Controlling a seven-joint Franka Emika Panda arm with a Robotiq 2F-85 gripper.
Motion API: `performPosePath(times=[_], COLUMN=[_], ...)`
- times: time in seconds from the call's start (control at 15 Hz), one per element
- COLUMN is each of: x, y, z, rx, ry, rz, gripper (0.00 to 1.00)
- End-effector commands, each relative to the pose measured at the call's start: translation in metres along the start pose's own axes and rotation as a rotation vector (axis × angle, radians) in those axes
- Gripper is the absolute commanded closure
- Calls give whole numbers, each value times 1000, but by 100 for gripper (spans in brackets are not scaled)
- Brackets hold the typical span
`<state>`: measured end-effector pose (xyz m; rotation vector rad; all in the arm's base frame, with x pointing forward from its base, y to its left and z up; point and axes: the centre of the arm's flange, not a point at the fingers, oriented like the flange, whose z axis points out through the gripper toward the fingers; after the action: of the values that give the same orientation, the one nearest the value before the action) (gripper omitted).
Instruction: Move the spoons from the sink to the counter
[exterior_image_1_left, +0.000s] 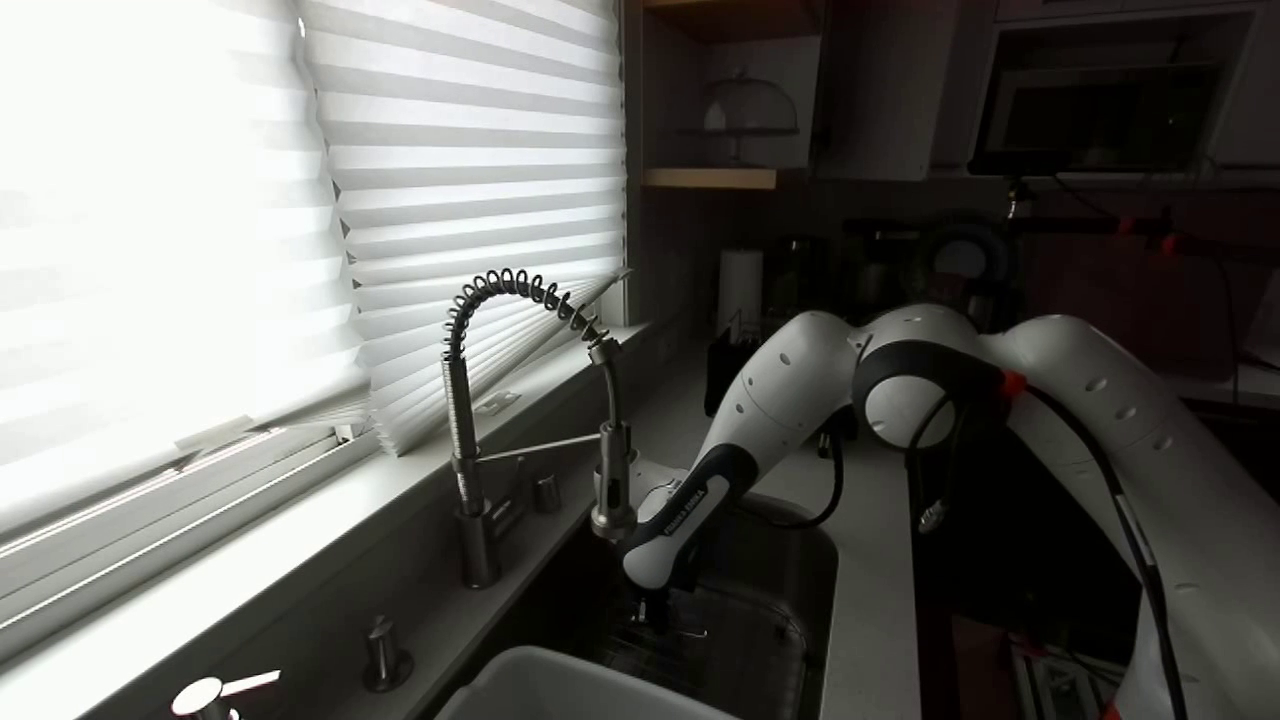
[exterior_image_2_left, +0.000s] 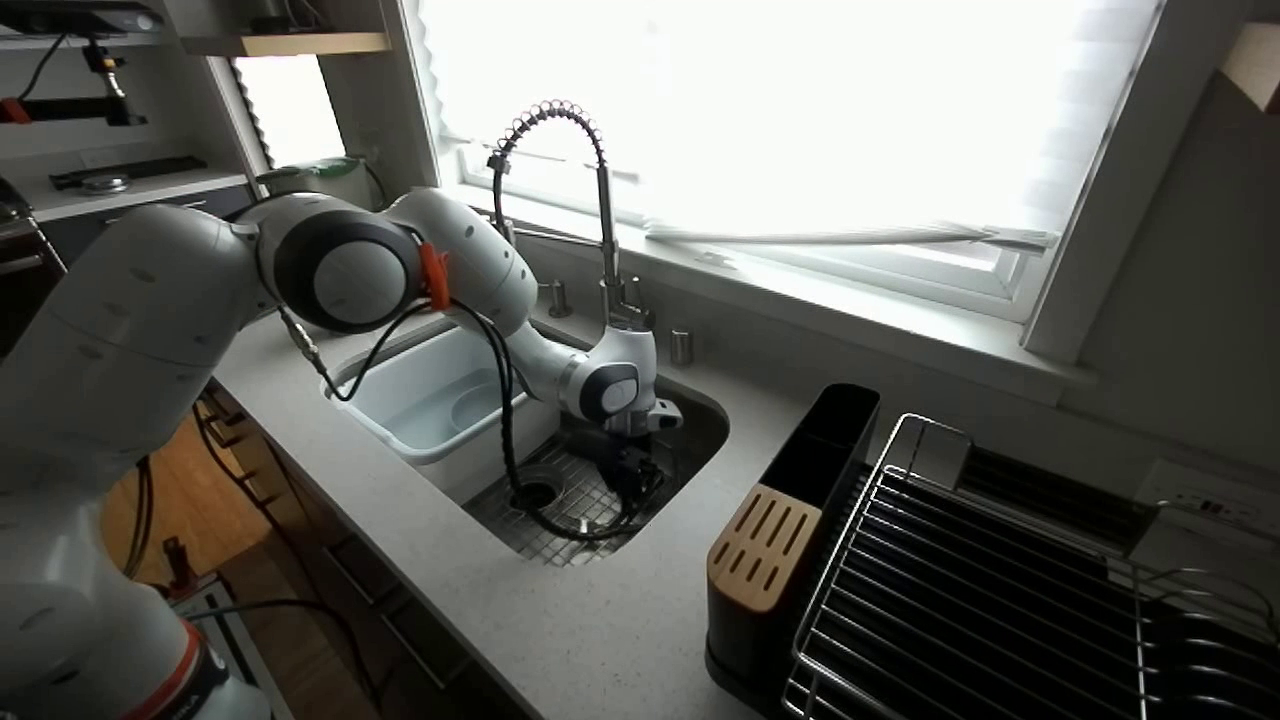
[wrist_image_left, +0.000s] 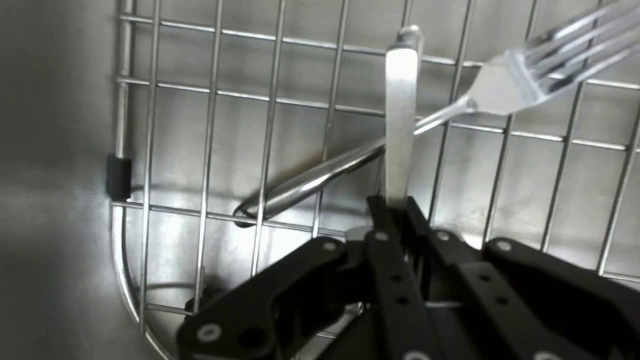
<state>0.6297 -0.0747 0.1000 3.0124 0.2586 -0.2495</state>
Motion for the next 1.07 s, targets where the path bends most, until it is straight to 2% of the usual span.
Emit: performPosePath(times=[0.0, 0.07, 0.2, 0.67, 1.0], x=[2, 4, 4, 4, -2], y=[7, 8, 8, 8, -2], z=[7, 9, 8, -6, -41], rx=[-10, -9, -10, 2, 29], ry=[-8, -7, -6, 15, 60], rz=[-9, -10, -11, 0, 43], gripper=[89, 95, 99, 98, 98])
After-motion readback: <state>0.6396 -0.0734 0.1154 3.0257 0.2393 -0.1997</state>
